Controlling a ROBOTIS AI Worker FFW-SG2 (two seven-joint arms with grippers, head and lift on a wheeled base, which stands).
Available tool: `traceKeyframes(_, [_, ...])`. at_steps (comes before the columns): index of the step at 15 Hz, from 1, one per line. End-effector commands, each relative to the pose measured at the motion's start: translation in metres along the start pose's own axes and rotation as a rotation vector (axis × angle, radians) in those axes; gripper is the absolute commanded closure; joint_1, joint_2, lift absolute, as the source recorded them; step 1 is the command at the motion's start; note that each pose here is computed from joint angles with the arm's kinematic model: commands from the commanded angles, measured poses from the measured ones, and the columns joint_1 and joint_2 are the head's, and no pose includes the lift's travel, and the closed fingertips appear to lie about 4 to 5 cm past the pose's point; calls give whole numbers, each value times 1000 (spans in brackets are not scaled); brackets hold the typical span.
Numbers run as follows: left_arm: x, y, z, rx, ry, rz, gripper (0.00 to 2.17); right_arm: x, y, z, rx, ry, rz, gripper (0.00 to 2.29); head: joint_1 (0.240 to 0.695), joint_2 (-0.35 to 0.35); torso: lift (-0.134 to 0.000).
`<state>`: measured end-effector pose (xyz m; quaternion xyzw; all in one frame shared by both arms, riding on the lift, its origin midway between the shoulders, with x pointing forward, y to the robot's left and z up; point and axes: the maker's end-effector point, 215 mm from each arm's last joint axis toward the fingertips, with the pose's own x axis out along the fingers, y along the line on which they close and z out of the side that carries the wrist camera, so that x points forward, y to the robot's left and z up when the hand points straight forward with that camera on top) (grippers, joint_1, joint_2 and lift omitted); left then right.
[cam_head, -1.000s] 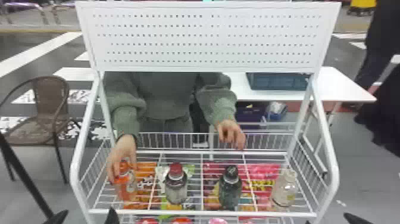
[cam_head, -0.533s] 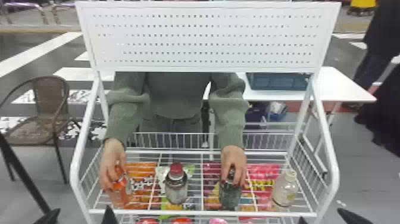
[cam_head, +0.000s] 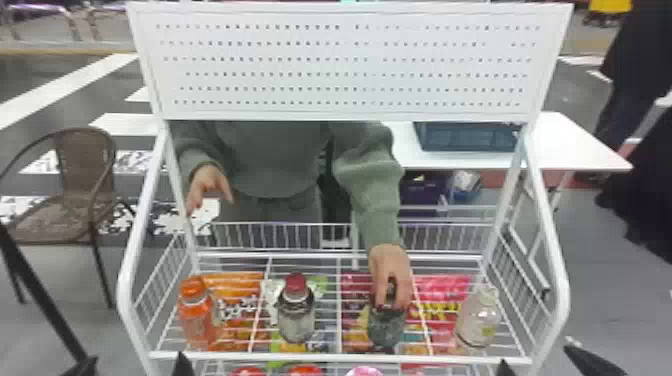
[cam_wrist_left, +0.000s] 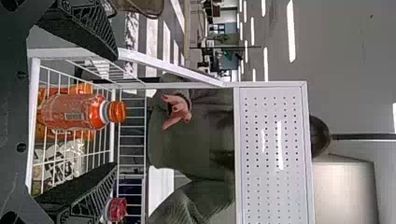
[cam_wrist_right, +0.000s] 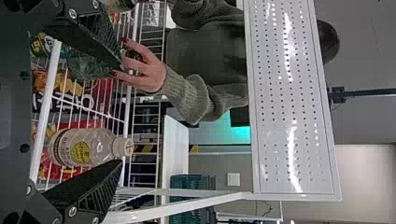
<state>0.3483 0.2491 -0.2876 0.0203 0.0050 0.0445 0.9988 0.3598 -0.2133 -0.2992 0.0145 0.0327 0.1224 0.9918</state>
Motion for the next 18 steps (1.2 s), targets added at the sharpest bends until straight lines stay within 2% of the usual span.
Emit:
traceKeyframes(1, [-1, -2, 1, 6, -3, -8, 90, -3, 0, 0, -1, 5, -2, 147, 499, 0, 0])
traceKeyframes(6, [10, 13, 4, -31, -2, -41, 90, -8, 0, -3, 1, 15, -5, 151, 499, 0, 0])
traceKeyframes(8, [16, 27, -9, -26, 49, -39, 90, -10, 1, -4, 4, 19, -5, 151, 499, 0, 0])
traceKeyframes(9, [17, 31, -12, -42, 69, -67, 90, -12, 0, -5, 3, 22, -7, 151, 499, 0, 0])
traceKeyframes(13, [20, 47, -6, -29, 54, -42, 90, -14, -3, -5, -1, 27, -12, 151, 499, 0, 0])
traceKeyframes(18, [20, 51, 6, -34, 15, -19, 90, -13, -5, -5, -5, 26, -11, 151, 499, 0, 0])
